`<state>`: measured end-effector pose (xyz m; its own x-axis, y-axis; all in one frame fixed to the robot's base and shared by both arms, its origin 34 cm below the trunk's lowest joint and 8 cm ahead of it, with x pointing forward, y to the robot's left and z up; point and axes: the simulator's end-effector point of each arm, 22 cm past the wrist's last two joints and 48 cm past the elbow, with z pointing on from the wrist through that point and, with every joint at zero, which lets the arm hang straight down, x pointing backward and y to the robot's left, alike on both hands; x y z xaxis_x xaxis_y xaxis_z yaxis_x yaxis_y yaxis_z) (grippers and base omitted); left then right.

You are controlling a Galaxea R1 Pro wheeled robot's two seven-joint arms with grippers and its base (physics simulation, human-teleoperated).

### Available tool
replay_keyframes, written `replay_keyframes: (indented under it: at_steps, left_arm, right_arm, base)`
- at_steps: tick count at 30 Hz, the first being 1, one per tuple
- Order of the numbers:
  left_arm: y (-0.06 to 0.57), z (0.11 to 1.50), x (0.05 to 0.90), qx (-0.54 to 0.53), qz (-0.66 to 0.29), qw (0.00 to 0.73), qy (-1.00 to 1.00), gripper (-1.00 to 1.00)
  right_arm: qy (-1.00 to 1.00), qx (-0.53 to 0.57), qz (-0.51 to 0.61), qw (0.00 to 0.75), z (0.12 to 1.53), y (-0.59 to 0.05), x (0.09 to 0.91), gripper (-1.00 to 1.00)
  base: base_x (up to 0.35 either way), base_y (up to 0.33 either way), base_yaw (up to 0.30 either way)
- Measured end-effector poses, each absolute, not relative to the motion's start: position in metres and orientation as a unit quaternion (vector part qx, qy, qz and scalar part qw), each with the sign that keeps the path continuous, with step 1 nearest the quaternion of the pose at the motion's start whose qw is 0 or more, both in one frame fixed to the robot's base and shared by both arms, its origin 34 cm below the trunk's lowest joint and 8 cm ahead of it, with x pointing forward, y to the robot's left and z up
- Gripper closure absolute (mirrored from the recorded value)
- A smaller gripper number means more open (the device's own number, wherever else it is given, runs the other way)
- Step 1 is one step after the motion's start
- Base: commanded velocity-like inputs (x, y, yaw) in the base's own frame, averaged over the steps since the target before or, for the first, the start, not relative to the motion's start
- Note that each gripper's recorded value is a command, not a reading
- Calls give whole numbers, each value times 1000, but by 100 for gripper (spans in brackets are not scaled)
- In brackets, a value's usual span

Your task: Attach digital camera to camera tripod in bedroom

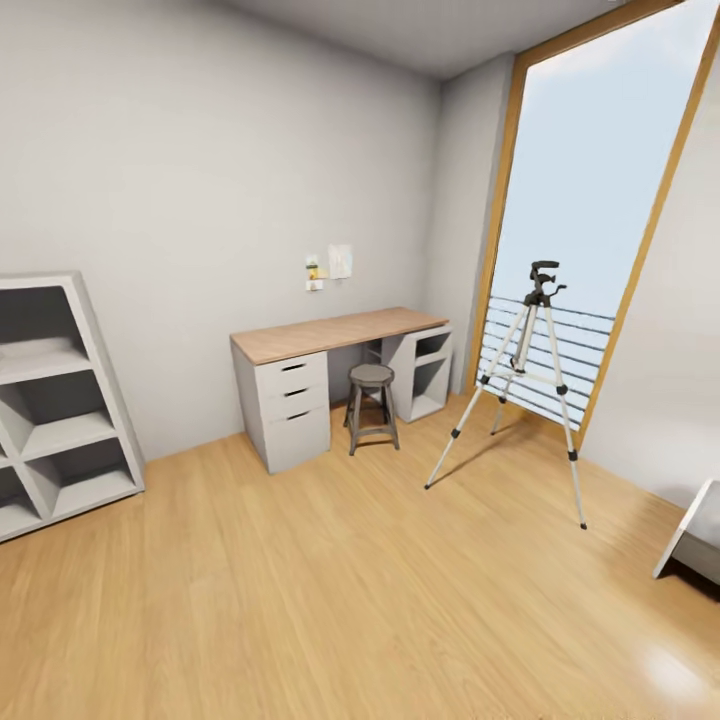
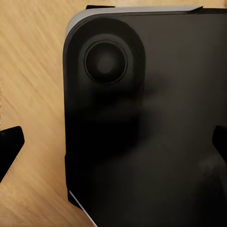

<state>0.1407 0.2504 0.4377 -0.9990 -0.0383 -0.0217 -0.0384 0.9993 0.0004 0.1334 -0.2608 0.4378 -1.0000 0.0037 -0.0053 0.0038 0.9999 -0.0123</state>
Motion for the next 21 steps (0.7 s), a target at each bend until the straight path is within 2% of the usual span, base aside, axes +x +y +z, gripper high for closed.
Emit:
replay_keyframes:
  at_steps: [21]
  left_arm:
    - [251,438,141,-19,1,11,1000,-100]
  right_arm:
    - [1000,1,-5,3,438,-260,133,-100]
  base:
    - [0,0,-245]
